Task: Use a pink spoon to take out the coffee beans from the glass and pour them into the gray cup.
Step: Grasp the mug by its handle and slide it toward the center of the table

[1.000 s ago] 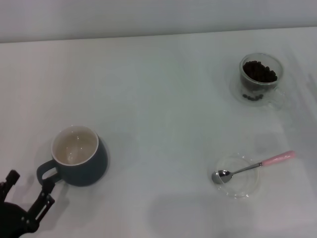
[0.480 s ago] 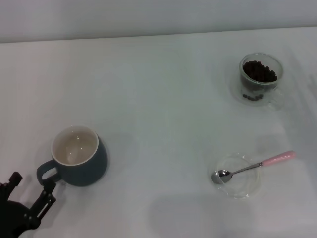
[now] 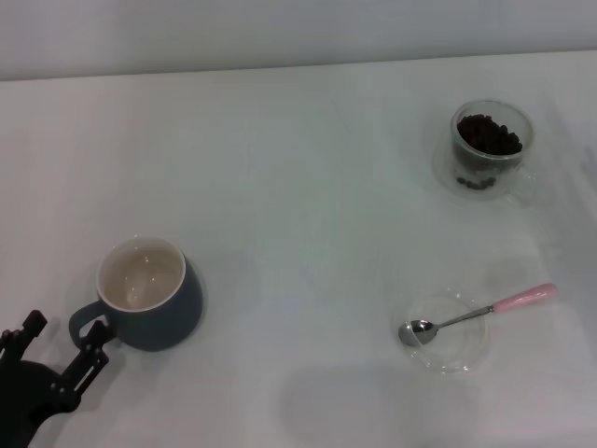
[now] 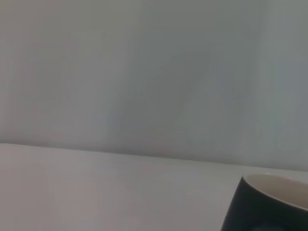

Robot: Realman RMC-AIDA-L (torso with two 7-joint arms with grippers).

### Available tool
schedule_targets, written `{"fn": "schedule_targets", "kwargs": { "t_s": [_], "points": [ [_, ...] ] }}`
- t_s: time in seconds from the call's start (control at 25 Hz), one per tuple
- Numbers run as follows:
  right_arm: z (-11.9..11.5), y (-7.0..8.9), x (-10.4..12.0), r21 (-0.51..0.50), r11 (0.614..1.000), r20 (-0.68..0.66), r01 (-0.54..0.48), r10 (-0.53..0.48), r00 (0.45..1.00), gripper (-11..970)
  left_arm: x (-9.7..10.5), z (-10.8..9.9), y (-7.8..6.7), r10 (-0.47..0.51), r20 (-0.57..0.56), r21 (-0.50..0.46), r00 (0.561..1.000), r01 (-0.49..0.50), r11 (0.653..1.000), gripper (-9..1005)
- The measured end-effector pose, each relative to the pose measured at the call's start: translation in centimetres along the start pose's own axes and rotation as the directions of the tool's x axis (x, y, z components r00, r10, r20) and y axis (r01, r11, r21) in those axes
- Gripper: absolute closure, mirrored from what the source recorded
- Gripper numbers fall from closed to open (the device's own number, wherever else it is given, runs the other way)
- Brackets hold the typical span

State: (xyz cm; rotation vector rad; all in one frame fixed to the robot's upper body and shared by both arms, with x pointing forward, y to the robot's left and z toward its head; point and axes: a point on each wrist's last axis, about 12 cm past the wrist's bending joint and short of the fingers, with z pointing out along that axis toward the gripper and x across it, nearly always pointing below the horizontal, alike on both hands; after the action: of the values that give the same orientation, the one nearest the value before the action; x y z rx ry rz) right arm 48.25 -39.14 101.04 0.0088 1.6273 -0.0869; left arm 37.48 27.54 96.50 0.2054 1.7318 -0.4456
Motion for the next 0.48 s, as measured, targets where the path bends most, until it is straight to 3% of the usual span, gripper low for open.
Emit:
{"fn": "schedule_targets", "kwargs": {
  "t_s": [0.48],
  "points": [
    [0.00,-0.02,-0.02,0.001,1.000,0.001,0.000,0.000,1.000,95,0.04,0.50,0.02,-0.007,-0.016,0.006,1.000,0.007,1.000,211]
  ]
}}
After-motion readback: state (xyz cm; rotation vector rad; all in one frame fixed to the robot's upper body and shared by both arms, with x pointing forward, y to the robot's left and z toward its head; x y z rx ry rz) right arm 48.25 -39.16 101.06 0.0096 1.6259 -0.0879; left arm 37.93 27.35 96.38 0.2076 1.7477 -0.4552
